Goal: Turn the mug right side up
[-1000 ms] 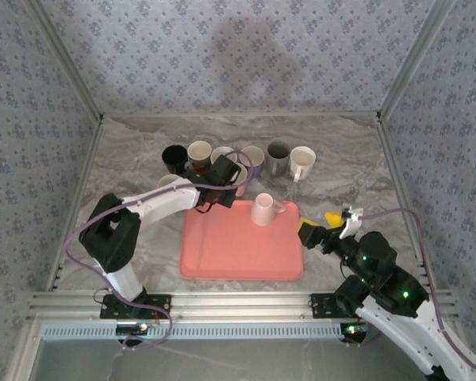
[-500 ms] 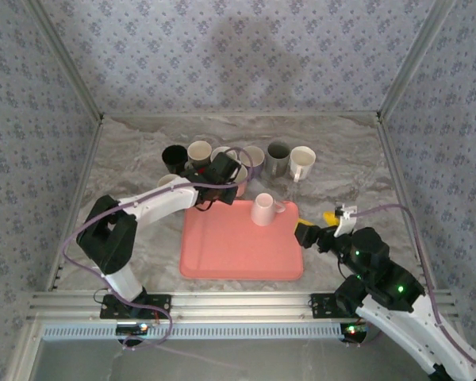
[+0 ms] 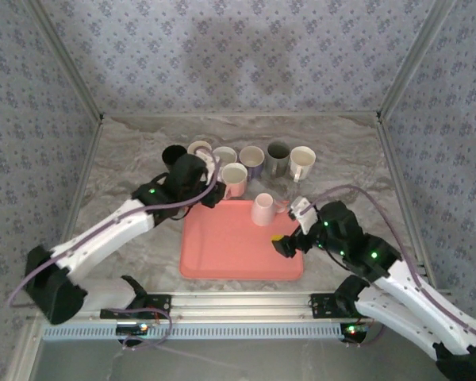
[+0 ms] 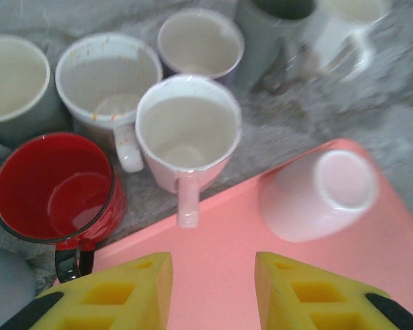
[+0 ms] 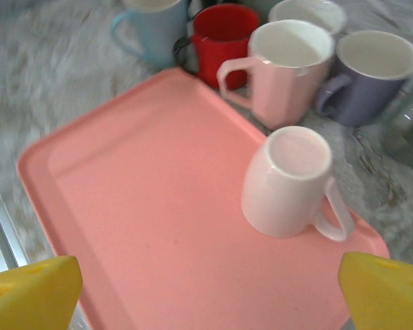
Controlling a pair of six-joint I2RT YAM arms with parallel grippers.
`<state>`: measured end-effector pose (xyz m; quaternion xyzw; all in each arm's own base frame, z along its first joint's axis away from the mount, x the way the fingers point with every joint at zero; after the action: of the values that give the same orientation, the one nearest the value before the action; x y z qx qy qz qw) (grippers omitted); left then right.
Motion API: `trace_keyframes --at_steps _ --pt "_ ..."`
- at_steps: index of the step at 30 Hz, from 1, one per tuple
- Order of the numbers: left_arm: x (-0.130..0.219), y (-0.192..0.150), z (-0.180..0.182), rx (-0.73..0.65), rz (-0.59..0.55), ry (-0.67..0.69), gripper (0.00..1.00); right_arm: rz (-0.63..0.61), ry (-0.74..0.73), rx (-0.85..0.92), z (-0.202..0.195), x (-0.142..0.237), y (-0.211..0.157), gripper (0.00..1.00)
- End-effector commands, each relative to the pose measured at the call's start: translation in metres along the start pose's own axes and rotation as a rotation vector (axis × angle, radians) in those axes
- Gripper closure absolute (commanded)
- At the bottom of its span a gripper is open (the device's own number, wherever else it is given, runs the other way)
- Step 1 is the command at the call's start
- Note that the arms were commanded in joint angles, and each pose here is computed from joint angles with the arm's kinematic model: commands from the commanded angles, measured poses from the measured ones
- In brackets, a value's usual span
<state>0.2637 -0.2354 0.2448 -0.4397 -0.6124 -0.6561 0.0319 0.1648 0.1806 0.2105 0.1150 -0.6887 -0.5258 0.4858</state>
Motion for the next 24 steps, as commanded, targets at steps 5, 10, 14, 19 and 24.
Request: trace_keyframes --at_steps 5,10,14,19,24 --pt "0.050 -0.005 -0.031 -0.076 -0.052 -0.241 0.63 0.091 0.191 0.321 -0.008 -0.023 0.029 0.00" --pt "0.063 -0.012 -0.030 -0.126 -0.098 -0.252 0.63 0.143 0.190 0.287 -0.034 -0.050 0.031 0.00" --pt "0.069 -0.014 -0.031 -0.120 -0.139 -0.274 0.65 0.111 0.200 0.241 -0.054 -0.059 0.028 0.00" --pt "0.079 -0.013 -0.032 -0.126 -0.175 -0.286 0.66 0.102 0.218 0.224 -0.066 -0.068 0.018 0.04" --pt "0.083 -0.011 -0.032 -0.130 -0.188 -0.285 0.67 0.165 0.201 0.166 -0.079 -0.088 0.000 0.03"
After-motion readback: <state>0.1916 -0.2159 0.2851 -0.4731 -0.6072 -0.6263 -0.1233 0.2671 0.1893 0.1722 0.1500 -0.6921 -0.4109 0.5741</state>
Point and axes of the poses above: each hand's point on the last joint's axis, 136 mm out from that joint toward the fingers, its own x axis back along the fingers, its own z axis along the line the jaws close on, y = z × x, the point moved 2 cm from there along x, back along the fingers, and after that the axes turned 3 degrees about -x, right-handed, at the moved point
